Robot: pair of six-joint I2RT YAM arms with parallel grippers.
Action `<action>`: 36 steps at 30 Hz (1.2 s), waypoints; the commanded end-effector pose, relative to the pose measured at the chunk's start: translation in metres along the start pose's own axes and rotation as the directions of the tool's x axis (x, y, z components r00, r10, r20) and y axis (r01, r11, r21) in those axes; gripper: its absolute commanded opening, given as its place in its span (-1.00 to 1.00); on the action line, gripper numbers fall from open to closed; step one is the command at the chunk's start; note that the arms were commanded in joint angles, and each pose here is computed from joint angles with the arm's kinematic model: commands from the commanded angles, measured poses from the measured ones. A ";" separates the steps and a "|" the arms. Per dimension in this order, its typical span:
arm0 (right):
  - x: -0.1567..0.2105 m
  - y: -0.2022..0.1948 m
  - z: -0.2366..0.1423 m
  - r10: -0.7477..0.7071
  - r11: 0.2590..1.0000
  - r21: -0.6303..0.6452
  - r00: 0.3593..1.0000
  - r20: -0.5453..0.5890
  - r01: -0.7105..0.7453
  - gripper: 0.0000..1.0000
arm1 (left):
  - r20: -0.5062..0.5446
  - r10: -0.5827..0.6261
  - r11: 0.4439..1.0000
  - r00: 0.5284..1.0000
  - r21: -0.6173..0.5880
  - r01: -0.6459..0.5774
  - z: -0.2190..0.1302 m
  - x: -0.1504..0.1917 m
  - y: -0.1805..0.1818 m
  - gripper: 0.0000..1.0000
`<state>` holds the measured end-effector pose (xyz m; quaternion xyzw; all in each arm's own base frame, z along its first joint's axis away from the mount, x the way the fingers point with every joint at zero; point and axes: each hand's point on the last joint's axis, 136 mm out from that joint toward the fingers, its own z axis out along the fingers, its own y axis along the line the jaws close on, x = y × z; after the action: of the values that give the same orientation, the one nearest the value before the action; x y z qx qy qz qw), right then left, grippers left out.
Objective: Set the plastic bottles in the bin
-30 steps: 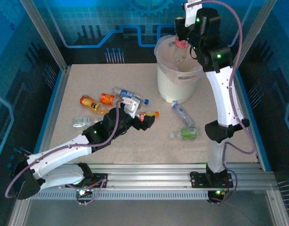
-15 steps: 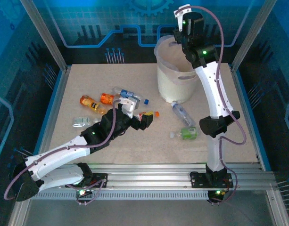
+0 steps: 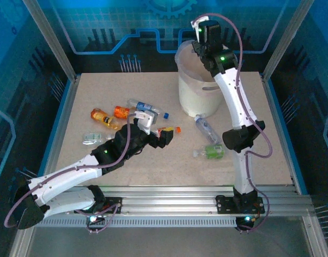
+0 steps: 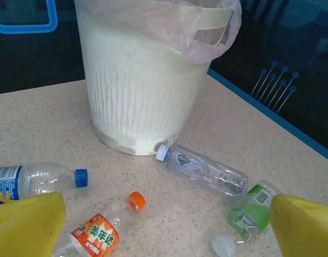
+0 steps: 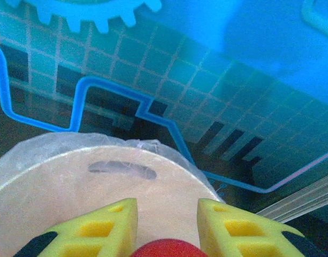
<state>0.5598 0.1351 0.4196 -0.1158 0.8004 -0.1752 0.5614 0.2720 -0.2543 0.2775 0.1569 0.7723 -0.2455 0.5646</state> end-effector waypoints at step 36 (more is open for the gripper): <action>0.052 0.046 0.009 0.137 0.938 -0.289 0.970 -0.202 -0.192 0.88 | -0.019 -0.008 0.998 1.000 -0.062 0.007 0.002 0.007 0.015 0.98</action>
<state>0.5737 0.1622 0.2889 -0.1357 0.8917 -0.0513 0.4288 0.2747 -0.2493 0.2731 0.1507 0.7790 -0.2340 0.5618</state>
